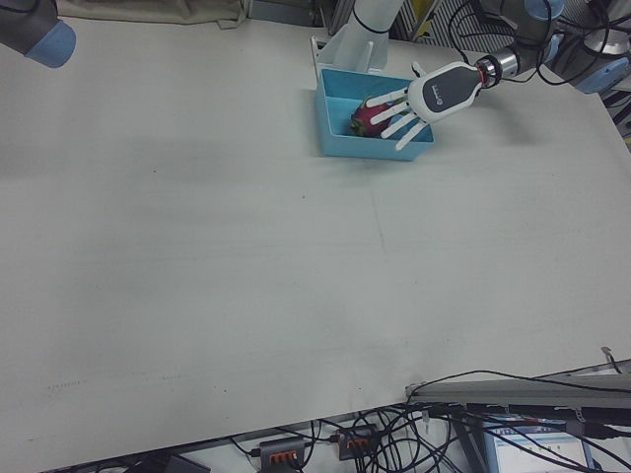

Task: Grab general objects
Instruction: 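Lower the dragon fruit into the blue tray and open the left hand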

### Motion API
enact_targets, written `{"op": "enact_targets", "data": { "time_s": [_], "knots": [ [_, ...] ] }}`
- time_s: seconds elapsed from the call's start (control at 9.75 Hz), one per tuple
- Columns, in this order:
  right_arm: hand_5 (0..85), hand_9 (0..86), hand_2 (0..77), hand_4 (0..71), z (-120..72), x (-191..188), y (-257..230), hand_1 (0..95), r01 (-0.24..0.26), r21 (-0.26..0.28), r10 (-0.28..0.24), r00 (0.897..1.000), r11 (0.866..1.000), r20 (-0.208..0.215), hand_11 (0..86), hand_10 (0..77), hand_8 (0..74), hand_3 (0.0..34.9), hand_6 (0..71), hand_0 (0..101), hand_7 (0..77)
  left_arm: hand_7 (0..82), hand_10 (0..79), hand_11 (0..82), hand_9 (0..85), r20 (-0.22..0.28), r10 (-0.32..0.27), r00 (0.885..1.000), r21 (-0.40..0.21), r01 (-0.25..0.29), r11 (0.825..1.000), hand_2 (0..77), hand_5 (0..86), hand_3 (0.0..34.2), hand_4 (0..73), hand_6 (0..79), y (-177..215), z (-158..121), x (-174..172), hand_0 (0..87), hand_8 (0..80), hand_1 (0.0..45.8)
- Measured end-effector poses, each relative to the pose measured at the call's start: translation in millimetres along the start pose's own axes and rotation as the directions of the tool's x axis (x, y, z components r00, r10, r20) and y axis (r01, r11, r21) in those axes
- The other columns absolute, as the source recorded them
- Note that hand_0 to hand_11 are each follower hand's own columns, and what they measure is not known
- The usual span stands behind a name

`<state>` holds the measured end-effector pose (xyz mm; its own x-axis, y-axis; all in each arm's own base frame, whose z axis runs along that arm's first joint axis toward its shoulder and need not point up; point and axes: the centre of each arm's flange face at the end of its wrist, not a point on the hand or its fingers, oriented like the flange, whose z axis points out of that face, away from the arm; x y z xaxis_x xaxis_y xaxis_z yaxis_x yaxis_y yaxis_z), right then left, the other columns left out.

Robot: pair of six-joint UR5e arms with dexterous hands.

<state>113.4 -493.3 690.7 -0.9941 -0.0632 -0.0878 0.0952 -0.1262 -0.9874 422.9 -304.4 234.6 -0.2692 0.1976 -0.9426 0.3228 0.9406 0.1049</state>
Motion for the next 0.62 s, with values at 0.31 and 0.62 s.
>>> {"op": "enact_targets", "data": {
  "time_s": [0.31, 0.62],
  "knots": [
    [0.5, 0.5, 1.6, 0.0, 0.0, 0.0, 0.1, 5.4, 0.001, 0.0, -0.001, 1.0, 1.0, 0.0, 0.5, 0.0, 0.0, 0.0, 0.0, 0, 0.0, 2.7, 0.5, 0.5, 1.1, 0.038, -0.017, 0.999, 0.091, 0.014, 0.996, 1.6, 2.7, 29.1, 0.0, 0.5, -30.4, -6.0, -7.0, 46.6, 1.1, 0.0],
    [0.5, 0.5, 1.6, 0.0, 0.0, 0.1, 0.1, 5.4, 0.001, 0.0, -0.001, 1.0, 1.0, -0.001, 0.5, 0.0, 0.0, 0.0, 0.0, 0, 0.0, 4.9, 0.5, 0.5, 0.5, 0.087, -0.088, 0.992, 0.275, 0.061, 0.959, 1.6, 2.2, 29.9, 0.0, 0.5, -133.6, -7.4, -15.6, 46.6, 1.1, 0.0]
  ]
}}
